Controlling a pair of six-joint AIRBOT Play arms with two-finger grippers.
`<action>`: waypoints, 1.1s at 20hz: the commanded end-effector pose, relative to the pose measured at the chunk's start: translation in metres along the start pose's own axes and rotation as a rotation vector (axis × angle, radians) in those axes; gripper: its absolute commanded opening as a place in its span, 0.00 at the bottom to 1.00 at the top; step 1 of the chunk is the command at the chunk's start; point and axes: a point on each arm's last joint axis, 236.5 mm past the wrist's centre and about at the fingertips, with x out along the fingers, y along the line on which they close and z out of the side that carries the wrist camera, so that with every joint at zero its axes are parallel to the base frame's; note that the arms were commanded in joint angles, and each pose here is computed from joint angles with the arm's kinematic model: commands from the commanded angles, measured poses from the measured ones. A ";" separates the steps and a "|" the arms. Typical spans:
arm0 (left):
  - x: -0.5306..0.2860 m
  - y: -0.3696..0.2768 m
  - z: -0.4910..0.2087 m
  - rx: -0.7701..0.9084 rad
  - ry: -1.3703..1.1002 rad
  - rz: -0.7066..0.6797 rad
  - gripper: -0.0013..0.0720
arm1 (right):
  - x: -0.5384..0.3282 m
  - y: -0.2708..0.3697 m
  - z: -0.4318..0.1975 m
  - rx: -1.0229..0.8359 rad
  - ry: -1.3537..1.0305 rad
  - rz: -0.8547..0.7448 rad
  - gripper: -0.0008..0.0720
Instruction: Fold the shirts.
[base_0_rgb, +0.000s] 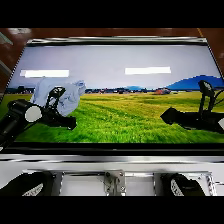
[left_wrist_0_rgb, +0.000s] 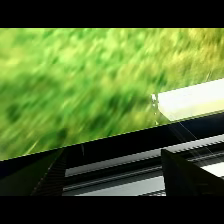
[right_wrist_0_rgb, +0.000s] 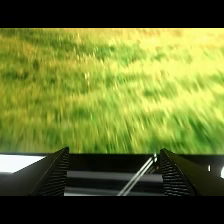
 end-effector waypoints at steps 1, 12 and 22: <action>0.000 0.000 0.000 0.001 0.001 0.000 0.97 | -0.001 0.001 0.021 -0.007 -0.090 0.004 0.96; -0.003 -0.018 0.083 -0.017 -0.340 -0.078 0.97 | 0.000 -0.006 0.006 -0.016 -0.026 -0.024 0.95; -0.013 0.101 0.176 -0.251 -0.462 0.092 0.99 | 0.000 -0.006 0.008 -0.016 -0.032 -0.026 0.95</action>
